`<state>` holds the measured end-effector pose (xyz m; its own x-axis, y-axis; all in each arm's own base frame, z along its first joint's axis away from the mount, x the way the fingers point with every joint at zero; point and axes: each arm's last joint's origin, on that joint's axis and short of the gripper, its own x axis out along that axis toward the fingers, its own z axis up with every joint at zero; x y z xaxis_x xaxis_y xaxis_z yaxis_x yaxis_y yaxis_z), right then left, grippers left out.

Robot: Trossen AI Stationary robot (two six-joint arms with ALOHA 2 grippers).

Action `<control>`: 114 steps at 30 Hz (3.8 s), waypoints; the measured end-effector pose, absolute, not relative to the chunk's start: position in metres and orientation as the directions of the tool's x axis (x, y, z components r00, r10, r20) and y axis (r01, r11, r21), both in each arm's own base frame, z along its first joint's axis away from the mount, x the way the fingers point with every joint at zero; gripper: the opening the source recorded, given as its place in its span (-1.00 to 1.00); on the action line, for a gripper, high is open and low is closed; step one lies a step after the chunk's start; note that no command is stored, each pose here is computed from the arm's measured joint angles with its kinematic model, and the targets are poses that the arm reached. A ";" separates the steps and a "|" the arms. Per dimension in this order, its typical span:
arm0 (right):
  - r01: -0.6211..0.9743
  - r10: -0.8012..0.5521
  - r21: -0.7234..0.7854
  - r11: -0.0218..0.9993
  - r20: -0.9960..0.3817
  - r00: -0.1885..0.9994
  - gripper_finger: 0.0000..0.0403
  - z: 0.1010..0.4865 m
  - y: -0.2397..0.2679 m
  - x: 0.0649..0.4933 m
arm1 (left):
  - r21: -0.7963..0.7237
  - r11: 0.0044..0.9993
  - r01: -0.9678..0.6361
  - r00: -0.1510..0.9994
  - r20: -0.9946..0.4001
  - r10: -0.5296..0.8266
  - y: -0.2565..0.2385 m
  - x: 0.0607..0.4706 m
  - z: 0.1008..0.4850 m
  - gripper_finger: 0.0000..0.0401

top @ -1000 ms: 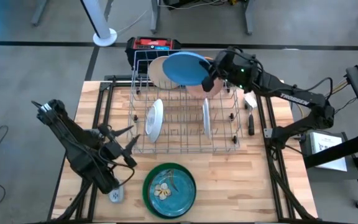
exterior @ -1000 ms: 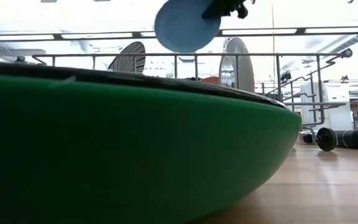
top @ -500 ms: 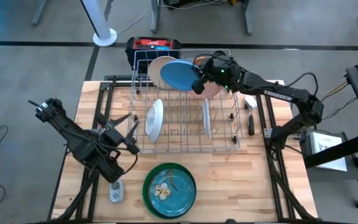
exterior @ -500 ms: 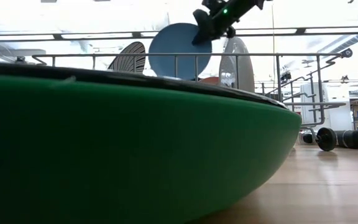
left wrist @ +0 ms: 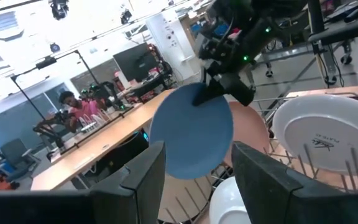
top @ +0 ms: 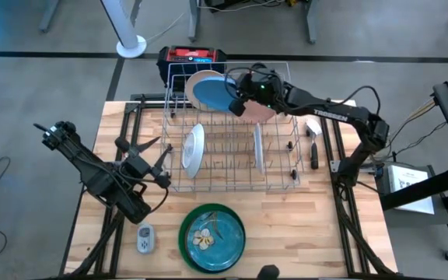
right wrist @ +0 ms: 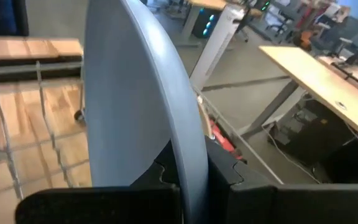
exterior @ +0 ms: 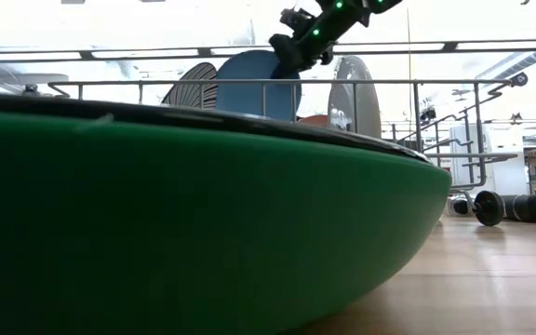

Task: Sort dishes
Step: Put the blue plate into the dish rack, then put the blue flower patterned plate into the dish rack

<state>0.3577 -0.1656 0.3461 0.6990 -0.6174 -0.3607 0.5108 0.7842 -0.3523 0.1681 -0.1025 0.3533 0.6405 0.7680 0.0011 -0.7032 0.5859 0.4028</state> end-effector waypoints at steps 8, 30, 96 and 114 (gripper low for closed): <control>0.477 -0.604 -0.375 0.795 -0.418 0.678 -0.92 0.336 -0.172 0.372 | 0.423 0.580 -0.696 0.641 0.001 0.768 -0.101 0.166 0.354 -0.14; 0.430 -0.556 -0.357 0.829 -0.457 0.694 -0.92 0.330 -0.172 0.377 | 0.433 0.577 -0.692 0.641 0.001 0.768 -0.100 0.165 0.354 -0.14; 0.389 -0.542 -0.382 0.838 -0.507 0.670 -0.69 0.292 -0.178 0.399 | 0.435 0.577 -0.691 0.641 0.000 0.768 -0.100 0.165 0.354 -0.14; 0.409 -0.528 -0.336 0.849 -0.484 0.698 -0.51 0.354 -0.149 0.356 | 0.412 0.604 -0.682 0.644 -0.052 0.763 -0.101 0.166 0.353 -0.14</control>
